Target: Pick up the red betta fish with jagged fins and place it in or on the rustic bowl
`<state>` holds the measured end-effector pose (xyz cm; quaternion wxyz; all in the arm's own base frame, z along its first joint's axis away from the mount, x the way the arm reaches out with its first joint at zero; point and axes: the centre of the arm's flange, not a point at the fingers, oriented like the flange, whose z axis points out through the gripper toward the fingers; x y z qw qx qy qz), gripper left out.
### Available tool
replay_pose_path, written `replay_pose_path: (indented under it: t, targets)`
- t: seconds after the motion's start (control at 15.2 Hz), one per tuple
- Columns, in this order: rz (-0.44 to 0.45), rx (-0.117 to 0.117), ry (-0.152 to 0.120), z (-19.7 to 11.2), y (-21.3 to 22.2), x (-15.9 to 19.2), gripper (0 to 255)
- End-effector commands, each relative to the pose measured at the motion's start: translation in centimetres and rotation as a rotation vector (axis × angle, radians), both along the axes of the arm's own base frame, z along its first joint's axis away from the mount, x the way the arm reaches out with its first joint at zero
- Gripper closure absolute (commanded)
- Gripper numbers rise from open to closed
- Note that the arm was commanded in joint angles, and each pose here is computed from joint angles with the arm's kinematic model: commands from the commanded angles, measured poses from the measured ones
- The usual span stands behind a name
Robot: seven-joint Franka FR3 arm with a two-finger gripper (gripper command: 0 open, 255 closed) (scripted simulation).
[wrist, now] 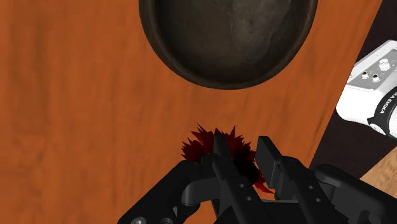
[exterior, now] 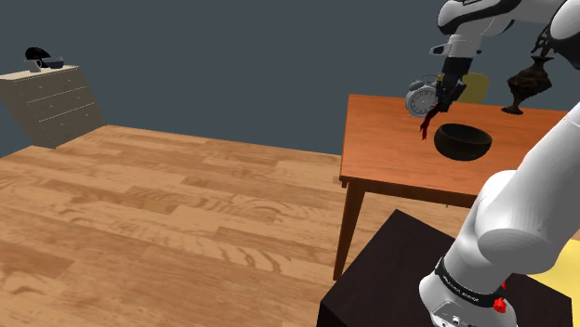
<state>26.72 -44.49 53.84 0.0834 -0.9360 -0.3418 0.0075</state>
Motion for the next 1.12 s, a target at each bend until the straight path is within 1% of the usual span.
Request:
replay_pose_path:
  t: [0.0, 0.73, 1.06]
  targets:
    - [0.001, 0.0, 0.0, 0.1, -1.8, -1.7, 255]
    - [0.001, 0.0, 0.0, 0.2, -11.2, -12.6, 255]
    - [0.001, 0.0, 0.0, -2.5, -11.2, -12.6, 255]
